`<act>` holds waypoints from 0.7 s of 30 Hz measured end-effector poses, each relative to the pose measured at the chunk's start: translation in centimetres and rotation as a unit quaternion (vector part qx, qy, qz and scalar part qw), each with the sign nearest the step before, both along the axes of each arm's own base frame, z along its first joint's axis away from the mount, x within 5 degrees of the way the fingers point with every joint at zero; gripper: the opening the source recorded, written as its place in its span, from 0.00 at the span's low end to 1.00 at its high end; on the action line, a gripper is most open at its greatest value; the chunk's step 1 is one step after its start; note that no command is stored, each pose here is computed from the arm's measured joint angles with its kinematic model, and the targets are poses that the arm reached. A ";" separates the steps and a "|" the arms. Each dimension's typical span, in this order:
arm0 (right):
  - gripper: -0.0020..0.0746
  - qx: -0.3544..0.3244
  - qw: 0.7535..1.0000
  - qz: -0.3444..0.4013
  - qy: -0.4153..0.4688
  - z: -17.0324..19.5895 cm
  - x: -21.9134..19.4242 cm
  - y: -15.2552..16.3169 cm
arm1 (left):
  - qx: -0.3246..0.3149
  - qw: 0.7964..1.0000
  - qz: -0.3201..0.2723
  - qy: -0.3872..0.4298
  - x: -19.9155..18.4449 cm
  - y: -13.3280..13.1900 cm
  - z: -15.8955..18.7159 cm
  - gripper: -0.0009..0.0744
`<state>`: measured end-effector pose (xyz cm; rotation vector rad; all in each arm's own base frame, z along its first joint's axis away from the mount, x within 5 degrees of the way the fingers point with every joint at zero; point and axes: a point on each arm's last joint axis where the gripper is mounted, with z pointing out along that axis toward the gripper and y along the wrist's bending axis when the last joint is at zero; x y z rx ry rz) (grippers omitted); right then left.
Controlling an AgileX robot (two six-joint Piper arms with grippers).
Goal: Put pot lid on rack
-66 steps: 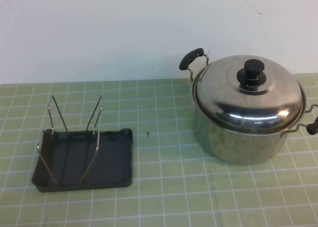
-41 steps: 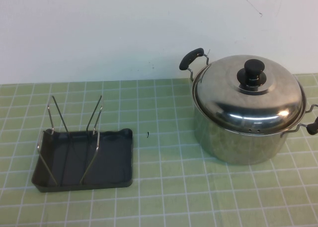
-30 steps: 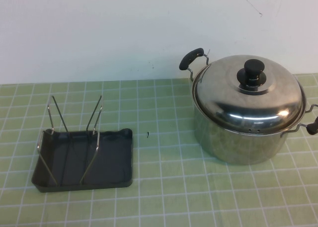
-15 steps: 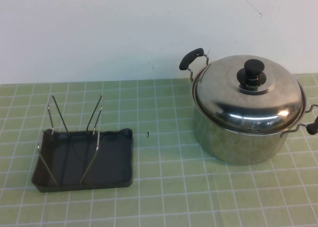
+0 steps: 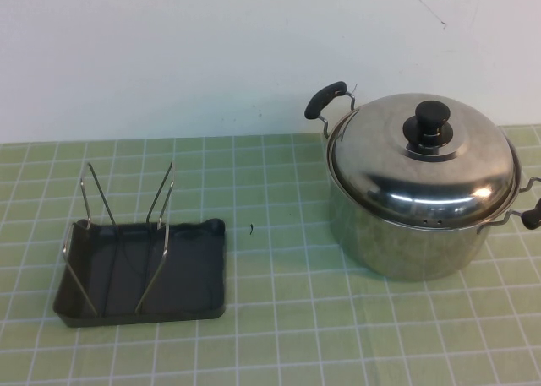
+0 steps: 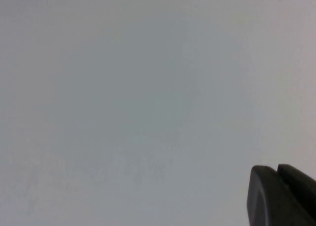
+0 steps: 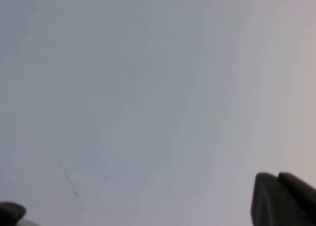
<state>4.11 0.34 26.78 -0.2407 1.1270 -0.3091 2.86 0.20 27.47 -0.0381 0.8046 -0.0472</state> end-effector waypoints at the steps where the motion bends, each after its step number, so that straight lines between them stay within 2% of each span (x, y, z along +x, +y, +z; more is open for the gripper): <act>1: 0.02 -0.002 1.000 -0.008 0.009 1.0 -0.3 -0.1 | 0.001 1.000 -0.002 0.012 0.0 0.0 0.6 0.01; 7: 0.02 -0.006 0.998 -0.024 0.056 5.8 0.5 -0.4 | 0.010 0.998 -0.005 0.060 -0.9 -0.2 5.5 0.01; 10: 0.02 0.032 0.996 -0.010 0.084 7.5 2.3 -0.4 | 0.011 0.998 -0.004 0.058 -0.5 -0.2 6.9 0.01; 14: 0.02 0.082 0.988 0.007 0.134 8.1 6.2 -0.4 | -0.006 0.997 -0.018 0.080 1.0 -0.2 7.1 0.01; 16: 0.02 0.091 0.985 0.017 0.144 7.9 8.4 -0.2 | -0.037 0.993 -0.044 0.101 2.0 -0.2 6.9 0.01; 18: 0.02 0.089 0.986 0.039 0.133 7.9 10.4 0.1 | -0.070 0.987 -0.076 0.122 2.9 -0.4 6.7 0.01; 21: 0.02 0.059 0.986 0.106 0.111 7.7 13.1 1.4 | -0.078 0.979 -0.108 0.154 4.3 -0.8 6.3 0.01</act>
